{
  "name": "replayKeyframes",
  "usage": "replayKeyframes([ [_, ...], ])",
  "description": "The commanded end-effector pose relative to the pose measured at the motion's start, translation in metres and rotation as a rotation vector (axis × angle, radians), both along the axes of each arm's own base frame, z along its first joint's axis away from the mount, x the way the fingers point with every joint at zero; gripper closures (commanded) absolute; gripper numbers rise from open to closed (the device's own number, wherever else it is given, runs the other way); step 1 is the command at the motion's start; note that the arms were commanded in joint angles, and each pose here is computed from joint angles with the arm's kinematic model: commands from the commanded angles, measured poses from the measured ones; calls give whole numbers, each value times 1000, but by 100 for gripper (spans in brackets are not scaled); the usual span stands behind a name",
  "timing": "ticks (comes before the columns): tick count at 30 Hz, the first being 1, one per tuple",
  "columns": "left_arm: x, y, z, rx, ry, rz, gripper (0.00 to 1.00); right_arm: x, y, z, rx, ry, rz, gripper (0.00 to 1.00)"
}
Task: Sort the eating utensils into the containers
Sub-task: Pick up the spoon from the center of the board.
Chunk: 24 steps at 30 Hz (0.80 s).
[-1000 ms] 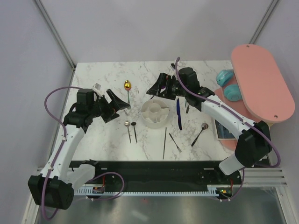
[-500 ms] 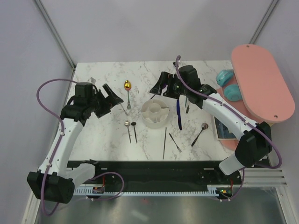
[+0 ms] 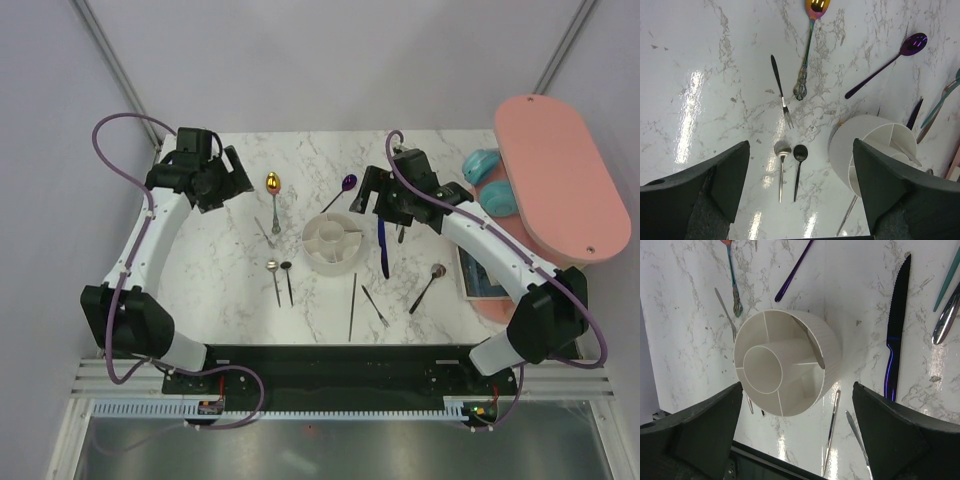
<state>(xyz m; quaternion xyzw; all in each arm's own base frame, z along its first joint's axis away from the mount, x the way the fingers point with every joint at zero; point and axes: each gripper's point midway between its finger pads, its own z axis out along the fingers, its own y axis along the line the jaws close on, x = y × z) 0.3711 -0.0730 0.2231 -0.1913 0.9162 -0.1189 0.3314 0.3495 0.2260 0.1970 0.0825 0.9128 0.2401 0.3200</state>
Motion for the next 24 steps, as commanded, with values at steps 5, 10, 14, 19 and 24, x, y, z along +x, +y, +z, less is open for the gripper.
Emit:
replayKeyframes([
  [5,3,-6,-5,-1,25,-72,10,0,-5,9,-17,-16,-12,2],
  [10,11,-3,-17,32,40,-91,10,0,-4,5,-22,6,-14,2],
  [14,35,6,-26,97,50,-98,10,-3,-7,8,-24,-1,-20,2],
  [19,65,10,-38,73,70,-103,10,-13,-22,14,-47,-20,-55,2],
  [24,95,4,-70,66,126,-135,14,-24,-35,17,-58,-31,-89,2],
])
